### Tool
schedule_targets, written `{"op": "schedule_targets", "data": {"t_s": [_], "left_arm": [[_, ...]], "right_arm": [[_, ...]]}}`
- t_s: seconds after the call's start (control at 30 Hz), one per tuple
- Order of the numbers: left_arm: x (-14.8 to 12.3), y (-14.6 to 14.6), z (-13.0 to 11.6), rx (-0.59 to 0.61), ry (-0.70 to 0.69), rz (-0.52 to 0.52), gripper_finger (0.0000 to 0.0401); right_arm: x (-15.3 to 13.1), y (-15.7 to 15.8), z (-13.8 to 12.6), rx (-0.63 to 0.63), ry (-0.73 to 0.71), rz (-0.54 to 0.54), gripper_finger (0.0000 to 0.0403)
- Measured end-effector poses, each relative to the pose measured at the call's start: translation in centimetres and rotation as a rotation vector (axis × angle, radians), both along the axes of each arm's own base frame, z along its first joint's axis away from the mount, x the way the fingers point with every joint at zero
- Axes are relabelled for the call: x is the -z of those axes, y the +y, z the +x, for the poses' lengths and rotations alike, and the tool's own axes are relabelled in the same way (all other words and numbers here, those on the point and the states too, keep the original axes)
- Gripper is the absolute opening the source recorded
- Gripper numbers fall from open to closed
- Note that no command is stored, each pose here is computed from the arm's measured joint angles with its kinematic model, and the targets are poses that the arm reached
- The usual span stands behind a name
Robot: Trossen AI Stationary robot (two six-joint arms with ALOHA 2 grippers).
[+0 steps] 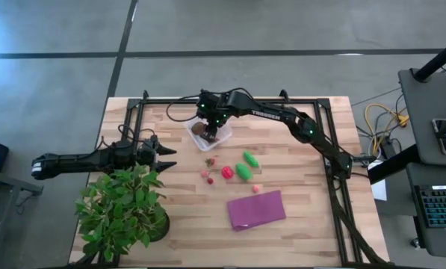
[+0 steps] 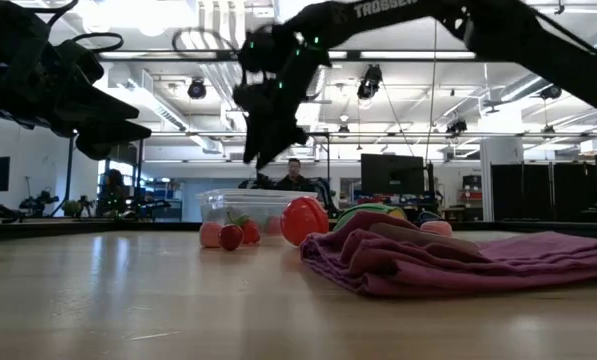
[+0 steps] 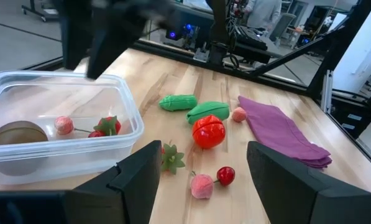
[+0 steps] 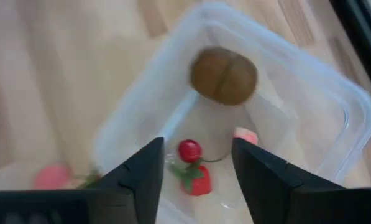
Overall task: Pick and placing Produce into tupperware
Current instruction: Put the green peas into the transparent bin
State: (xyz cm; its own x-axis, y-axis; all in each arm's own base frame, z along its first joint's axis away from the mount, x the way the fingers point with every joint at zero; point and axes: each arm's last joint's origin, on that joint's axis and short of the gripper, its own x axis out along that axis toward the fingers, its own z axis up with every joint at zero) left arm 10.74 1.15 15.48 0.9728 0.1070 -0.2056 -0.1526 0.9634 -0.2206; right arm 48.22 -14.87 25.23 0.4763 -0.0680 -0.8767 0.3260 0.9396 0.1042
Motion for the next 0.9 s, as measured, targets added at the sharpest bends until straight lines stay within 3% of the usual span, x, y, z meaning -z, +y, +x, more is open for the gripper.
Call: {"op": "schedule_targets", "data": {"t_s": [0.23,0.43,0.57,0.67,0.9], "left_arm": [[0.0,0.0,0.0,0.0,0.001,0.0,0.0224],[0.0,0.0,0.0,0.001,-0.001,0.0,0.0224],[0.0,0.0,0.0,0.0,0.0,0.0,0.0224],[0.0,0.0,0.0,0.0,0.001,0.0,0.0224],[0.0,0.0,0.0,0.0,0.0,0.0,0.0224]], "right_arm": [[-4.8,2.7,-2.0,-0.034,0.002,-0.083,0.0223],[-6.5,6.7,-4.9,-0.161,0.235,-0.202,0.0228],[-4.4,7.8,-5.7,-0.202,0.356,-0.19,0.0228],[-2.0,8.0,-6.5,-0.153,0.424,-0.109,0.0228],[2.4,8.4,-10.6,-0.054,0.478,-0.053,0.0228]]}}
